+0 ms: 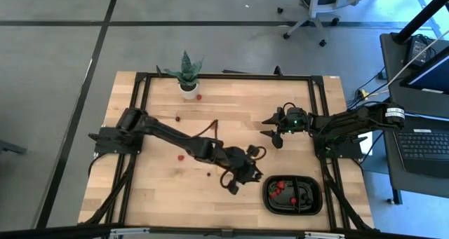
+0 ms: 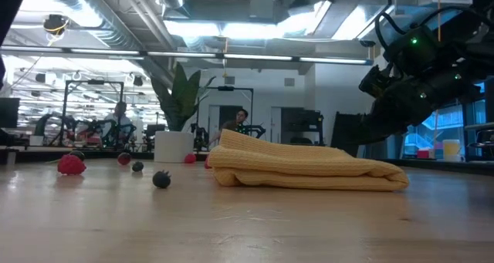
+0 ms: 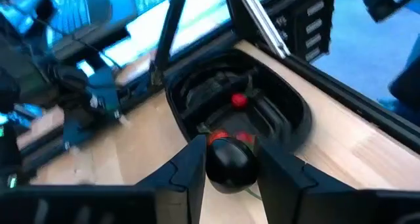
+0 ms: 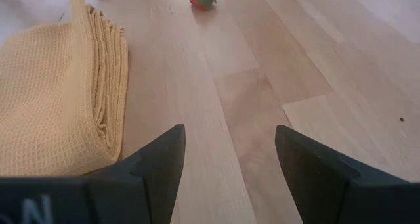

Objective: Pick and placing Produce into tupperware
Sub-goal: Put the bottom black cherry into the black container, then put the blueberry into the black container

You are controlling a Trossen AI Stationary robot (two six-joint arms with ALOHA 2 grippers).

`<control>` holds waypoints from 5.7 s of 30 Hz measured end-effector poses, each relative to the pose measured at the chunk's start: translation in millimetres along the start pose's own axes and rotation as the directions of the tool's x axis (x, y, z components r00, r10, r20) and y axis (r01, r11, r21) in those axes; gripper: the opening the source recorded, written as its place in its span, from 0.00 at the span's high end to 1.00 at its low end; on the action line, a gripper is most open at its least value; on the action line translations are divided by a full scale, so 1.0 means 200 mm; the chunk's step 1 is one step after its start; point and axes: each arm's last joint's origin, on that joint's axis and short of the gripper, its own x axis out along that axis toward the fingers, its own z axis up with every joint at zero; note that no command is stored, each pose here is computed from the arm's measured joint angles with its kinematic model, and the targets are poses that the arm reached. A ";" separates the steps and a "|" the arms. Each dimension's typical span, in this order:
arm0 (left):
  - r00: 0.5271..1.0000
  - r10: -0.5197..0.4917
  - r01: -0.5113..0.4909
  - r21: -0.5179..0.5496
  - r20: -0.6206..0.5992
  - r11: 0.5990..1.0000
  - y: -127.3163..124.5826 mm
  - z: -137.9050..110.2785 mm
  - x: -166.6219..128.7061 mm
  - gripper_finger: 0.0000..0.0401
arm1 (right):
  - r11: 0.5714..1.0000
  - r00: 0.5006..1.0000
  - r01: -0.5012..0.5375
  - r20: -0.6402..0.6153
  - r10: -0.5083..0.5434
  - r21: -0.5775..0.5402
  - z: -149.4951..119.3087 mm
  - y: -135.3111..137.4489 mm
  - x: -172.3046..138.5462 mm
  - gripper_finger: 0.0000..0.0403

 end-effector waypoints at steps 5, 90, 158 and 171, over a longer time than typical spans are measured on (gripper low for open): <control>0.998 -0.007 0.007 0.006 0.061 1.000 0.01 -0.11 0.14 0.72 | 1.000 1.000 0.000 -0.002 0.000 0.002 0.00 0.00 0.00 0.41; 0.815 -0.206 -0.021 -0.383 -0.541 0.924 0.14 -0.24 0.02 0.68 | 0.999 0.995 0.011 -0.103 -0.007 0.040 -0.05 0.00 0.00 0.41; 0.621 -0.096 -0.418 -0.433 -0.778 0.799 -0.39 -0.44 -0.25 0.68 | 0.991 0.988 0.118 -0.110 -0.111 0.061 -0.06 -0.02 0.00 0.41; 0.622 -0.178 -0.338 -0.467 -0.762 0.817 -0.40 -0.44 -0.25 0.68 | 0.989 0.988 0.120 -0.110 -0.111 0.082 -0.06 -0.02 0.00 0.41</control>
